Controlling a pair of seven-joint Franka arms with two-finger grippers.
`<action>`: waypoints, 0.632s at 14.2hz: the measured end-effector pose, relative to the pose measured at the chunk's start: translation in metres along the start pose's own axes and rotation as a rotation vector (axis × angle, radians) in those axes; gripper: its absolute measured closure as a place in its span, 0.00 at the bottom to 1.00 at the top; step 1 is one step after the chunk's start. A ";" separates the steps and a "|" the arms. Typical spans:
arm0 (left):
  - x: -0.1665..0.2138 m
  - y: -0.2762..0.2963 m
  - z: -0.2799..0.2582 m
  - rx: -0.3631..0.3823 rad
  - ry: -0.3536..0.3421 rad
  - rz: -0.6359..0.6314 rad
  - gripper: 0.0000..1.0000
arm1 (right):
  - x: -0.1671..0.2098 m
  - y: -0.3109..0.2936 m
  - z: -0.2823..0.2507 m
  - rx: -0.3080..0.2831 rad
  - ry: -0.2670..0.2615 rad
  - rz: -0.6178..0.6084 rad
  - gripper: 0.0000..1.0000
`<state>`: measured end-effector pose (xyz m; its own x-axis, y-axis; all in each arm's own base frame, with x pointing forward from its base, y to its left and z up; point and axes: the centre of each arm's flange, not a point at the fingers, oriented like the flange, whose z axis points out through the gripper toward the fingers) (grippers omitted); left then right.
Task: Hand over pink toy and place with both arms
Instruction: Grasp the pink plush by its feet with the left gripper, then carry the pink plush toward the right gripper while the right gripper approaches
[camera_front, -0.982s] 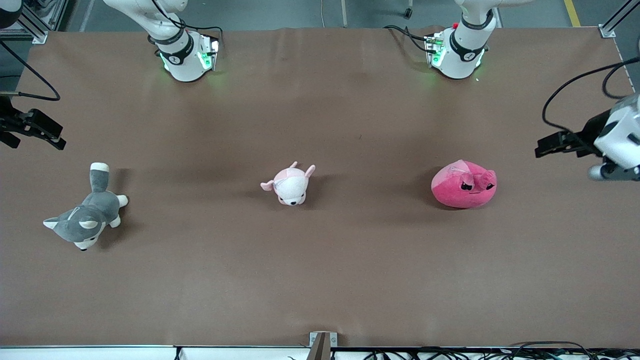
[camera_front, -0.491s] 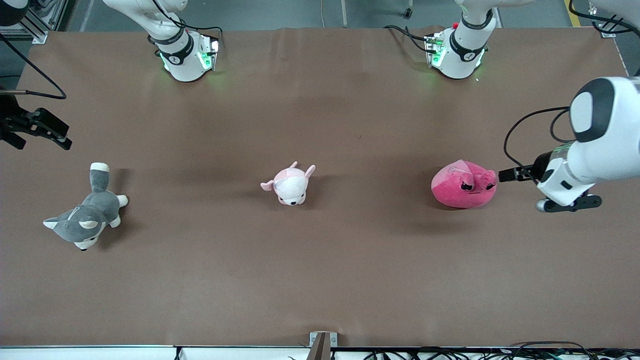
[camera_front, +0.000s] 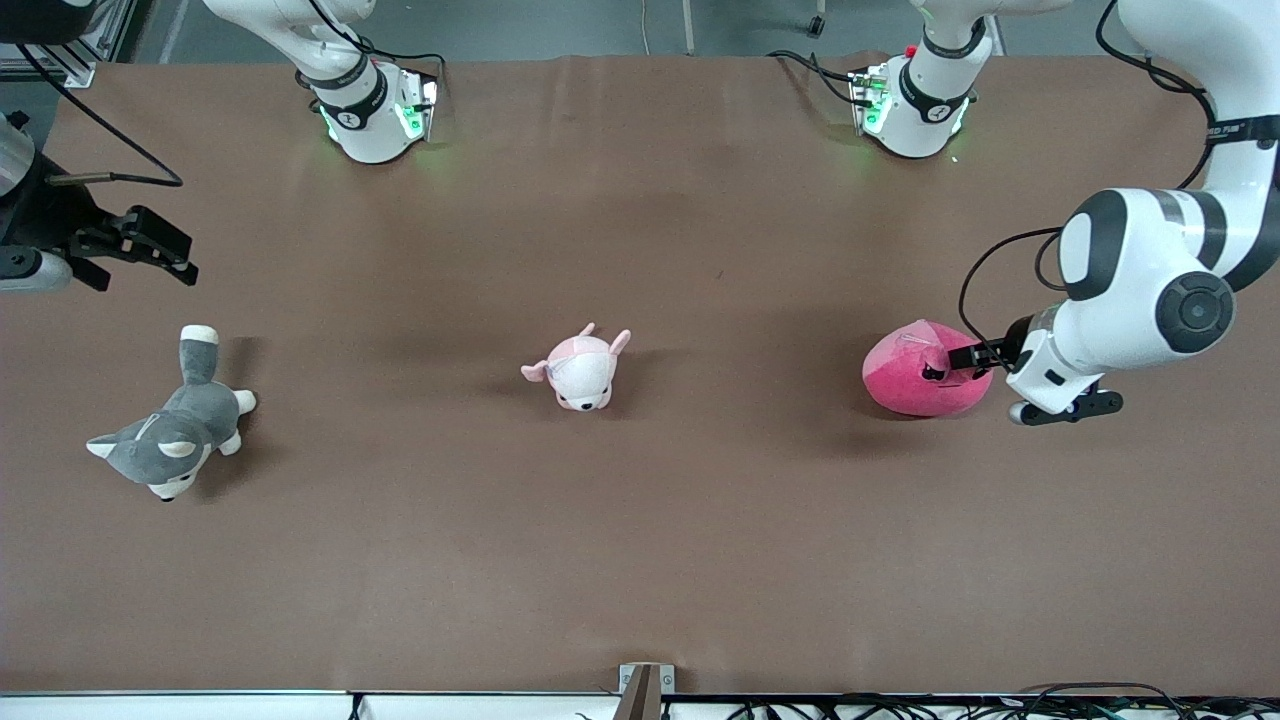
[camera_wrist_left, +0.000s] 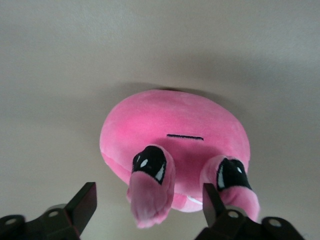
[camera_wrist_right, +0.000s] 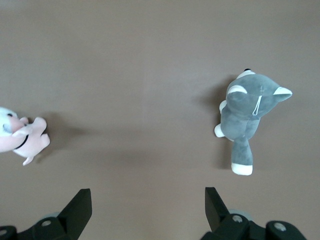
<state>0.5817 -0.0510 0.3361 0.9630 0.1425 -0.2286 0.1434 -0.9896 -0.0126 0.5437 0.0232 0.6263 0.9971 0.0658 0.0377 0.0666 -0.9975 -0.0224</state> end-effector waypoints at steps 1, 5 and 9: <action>-0.001 -0.001 0.005 0.000 -0.002 -0.001 0.20 | 0.000 -0.002 -0.003 0.001 0.000 -0.022 0.00; 0.001 -0.003 0.007 -0.003 0.009 -0.005 0.48 | -0.002 -0.003 -0.005 0.003 -0.005 -0.108 0.00; 0.004 -0.002 0.001 -0.008 0.030 -0.030 0.84 | -0.002 -0.021 -0.006 0.012 -0.004 -0.154 0.00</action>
<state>0.5848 -0.0482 0.3338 0.9648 0.1723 -0.1988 0.1737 -0.9847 -0.0110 0.5406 0.0435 0.6329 0.9751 0.2184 0.0375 0.2195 -0.9752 -0.0282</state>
